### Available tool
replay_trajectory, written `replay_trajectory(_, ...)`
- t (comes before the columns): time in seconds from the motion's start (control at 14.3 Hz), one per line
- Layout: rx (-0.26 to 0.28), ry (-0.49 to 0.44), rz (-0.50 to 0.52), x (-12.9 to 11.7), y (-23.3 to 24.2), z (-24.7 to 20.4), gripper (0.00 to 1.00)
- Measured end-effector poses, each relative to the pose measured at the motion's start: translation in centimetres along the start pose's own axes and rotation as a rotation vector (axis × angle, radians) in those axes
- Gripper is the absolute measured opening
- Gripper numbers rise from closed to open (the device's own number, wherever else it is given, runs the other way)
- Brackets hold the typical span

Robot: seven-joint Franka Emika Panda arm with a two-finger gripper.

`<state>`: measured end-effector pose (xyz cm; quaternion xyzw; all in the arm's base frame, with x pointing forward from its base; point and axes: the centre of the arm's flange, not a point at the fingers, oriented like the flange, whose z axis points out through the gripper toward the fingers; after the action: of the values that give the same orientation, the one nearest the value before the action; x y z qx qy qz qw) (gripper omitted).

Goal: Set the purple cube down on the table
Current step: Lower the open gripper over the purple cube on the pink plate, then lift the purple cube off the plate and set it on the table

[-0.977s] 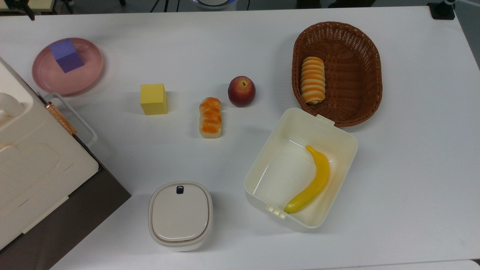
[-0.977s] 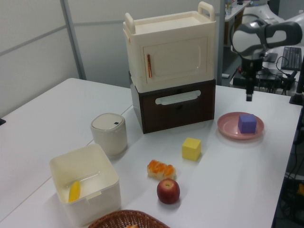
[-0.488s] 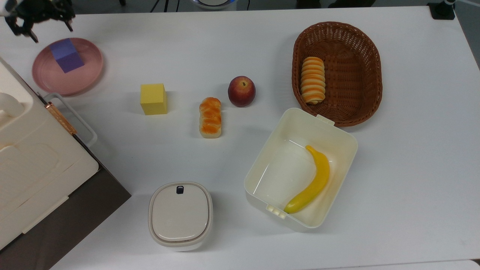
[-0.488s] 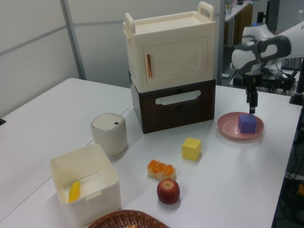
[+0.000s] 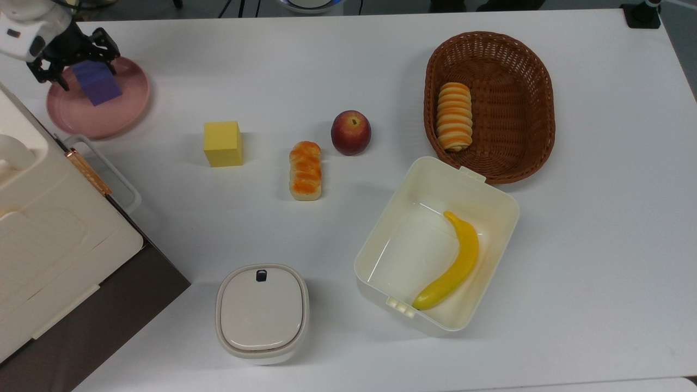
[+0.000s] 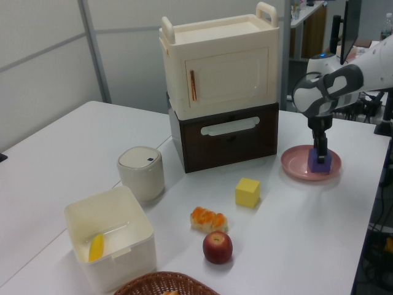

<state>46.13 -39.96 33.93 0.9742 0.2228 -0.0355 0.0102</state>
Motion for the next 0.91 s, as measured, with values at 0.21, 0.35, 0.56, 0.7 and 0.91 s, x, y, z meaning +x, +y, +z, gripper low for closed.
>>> replay_trajectory(0.21,0.006,-0.003,-0.004,0.2,-0.1,0.5,1.00)
replay_trajectory(0.35,0.008,-0.004,-0.004,0.3,-0.1,0.6,0.85)
replay_trajectory(0.56,0.005,-0.003,-0.004,0.3,0.0,0.5,0.58)
replay_trajectory(0.7,-0.003,0.002,-0.006,0.4,0.0,0.0,0.58)
replay_trajectory(0.91,-0.036,0.023,0.007,1.2,-0.4,-2.4,0.58)
